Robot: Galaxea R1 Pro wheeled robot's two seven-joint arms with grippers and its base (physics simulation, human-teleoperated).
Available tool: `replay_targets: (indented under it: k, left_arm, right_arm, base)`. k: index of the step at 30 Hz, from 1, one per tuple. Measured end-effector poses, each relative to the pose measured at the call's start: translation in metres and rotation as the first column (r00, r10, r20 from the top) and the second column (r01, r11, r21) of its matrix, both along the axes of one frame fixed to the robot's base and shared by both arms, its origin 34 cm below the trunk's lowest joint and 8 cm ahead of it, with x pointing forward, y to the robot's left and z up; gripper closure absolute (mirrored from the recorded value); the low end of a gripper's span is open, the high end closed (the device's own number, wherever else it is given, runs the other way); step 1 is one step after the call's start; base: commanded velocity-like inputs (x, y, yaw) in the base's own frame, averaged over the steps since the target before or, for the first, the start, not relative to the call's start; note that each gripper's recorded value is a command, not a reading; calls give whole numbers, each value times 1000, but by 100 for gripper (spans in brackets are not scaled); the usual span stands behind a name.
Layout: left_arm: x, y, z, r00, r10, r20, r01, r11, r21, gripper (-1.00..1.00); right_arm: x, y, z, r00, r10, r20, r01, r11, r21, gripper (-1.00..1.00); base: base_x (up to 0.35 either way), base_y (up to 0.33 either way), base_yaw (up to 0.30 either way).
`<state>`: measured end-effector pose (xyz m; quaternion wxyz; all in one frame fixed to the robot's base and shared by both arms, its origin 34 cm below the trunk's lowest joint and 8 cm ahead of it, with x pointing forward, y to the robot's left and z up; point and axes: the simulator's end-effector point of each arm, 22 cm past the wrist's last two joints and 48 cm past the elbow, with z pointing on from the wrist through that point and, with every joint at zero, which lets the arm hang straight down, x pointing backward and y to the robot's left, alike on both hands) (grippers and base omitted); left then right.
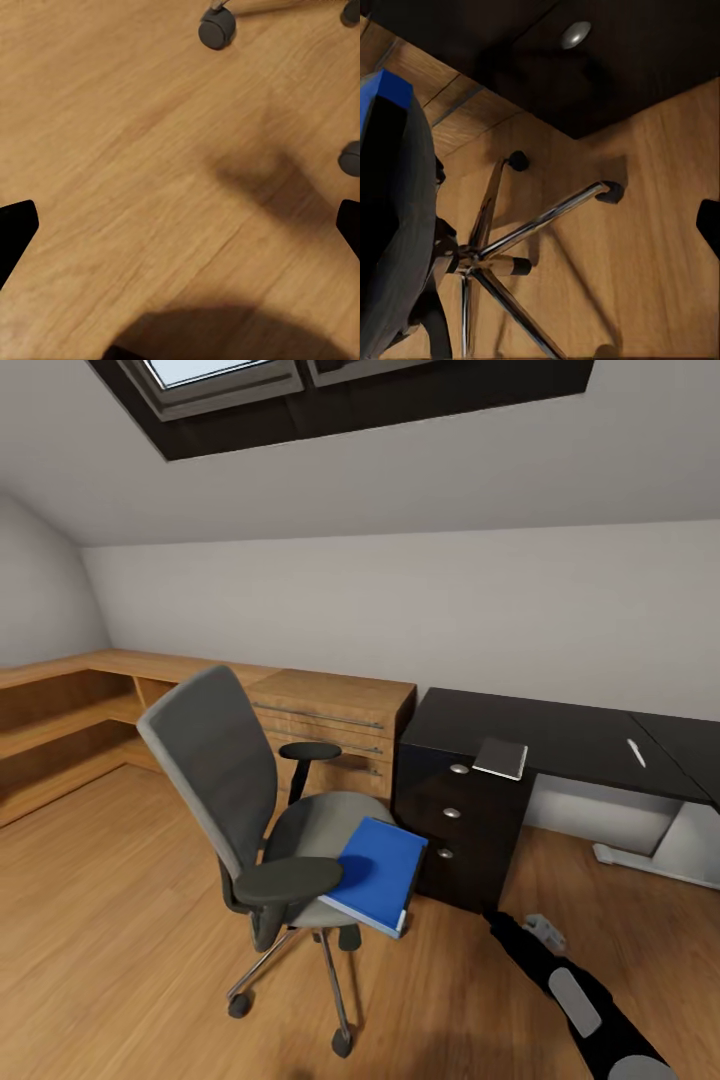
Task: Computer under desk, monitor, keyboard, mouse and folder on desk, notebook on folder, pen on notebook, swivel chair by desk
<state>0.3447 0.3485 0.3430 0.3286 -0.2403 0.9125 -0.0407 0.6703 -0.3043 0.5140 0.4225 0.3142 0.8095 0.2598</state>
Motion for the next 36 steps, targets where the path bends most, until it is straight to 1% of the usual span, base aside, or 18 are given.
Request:
replay_targets:
  k: [1,3,6,10,13,15,16,17,18,19,21,25,27,28,30,34,35,36]
  left_arm:
    - [0,0,0,1000,1,0,-1,1000,0,-100]
    - [0,0,0,1000,1,1,-1,1000,0,-100]
    - [2,0,1,1000,1,4,-1,1000,0,-100]
    - [2,-1,-1,1000,1,7,-1,1000,-1,-100]
    - [1,-2,-7,1000,1,7,-1,1000,0,-100]
    - [1,-2,-11,1000,1,7,-1,1000,-1,-100]
    - [0,-2,-13,1000,1,6,-1,1000,-1,-100]
    - [0,-2,-16,1000,1,6,-1,1000,-1,-100]
    - [-1,-2,-18,1000,1,6,-1,1000,-1,-100]
    - [-1,-2,-20,1000,1,5,-1,1000,-1,-100]
    - [-2,-2,-24,1000,-1,6,1,1000,0,-100]
    - [-3,1,-32,1000,-5,6,5,1000,0,-100]
    - [4,5,-31,1000,-10,21,10,1000,9,-100]
    - [12,9,-28,999,-15,39,14,1000,18,-100]
    - [23,13,-24,998,-22,53,21,1000,21,-100]
    - [43,16,-17,999,-43,17,44,999,-21,-100]
    - [47,19,-15,999,-49,9,49,998,-28,-100]
    - [54,26,-7,998,-58,-8,58,997,-41,-100]
  right_arm:
    - [2,-1,5,1000,-2,7,2,999,37,-100]
    - [4,-2,13,1000,0,25,-2,997,77,-100]
    - [7,-2,21,999,7,47,-12,994,108,-100]
    - [12,0,31,997,23,72,-32,991,130,-100]
    - [17,7,41,994,49,100,-63,987,147,-100]
    - [23,13,54,988,70,139,-91,984,152,-100]
    - [27,18,63,981,86,172,-114,981,157,-100]
    - [28,21,66,977,95,189,-126,979,161,-100]
    - [29,28,73,969,112,221,-151,974,171,-100]
    - [29,31,75,965,120,235,-164,971,175,-100]
    - [27,39,76,955,138,262,-191,963,188,-100]
    - [25,46,72,946,154,284,-215,957,197,-100]
    - [23,47,68,945,157,287,-219,955,198,-100]
    - [23,47,66,945,158,288,-220,955,199,-100]
    - [22,47,62,944,159,289,-222,955,199,-100]
    - [19,48,53,943,163,289,-225,955,195,-100]
    - [19,48,50,943,165,288,-226,955,194,-100]
    - [18,49,48,943,168,286,-228,955,191,-100]
  base:
    - [0,23,0]
    - [0,13,0]
    - [0,6,0]
    - [0,2,0]
    - [0,0,0]
    - [0,0,0]
    - [0,0,0]
    - [0,0,0]
    - [0,0,0]
    - [0,0,0]
    - [0,0,0]
    - [0,0,0]
    - [0,0,0]
    - [0,0,0]
    - [0,0,0]
    - [0,0,0]
    - [0,0,0]
    - [0,0,0]
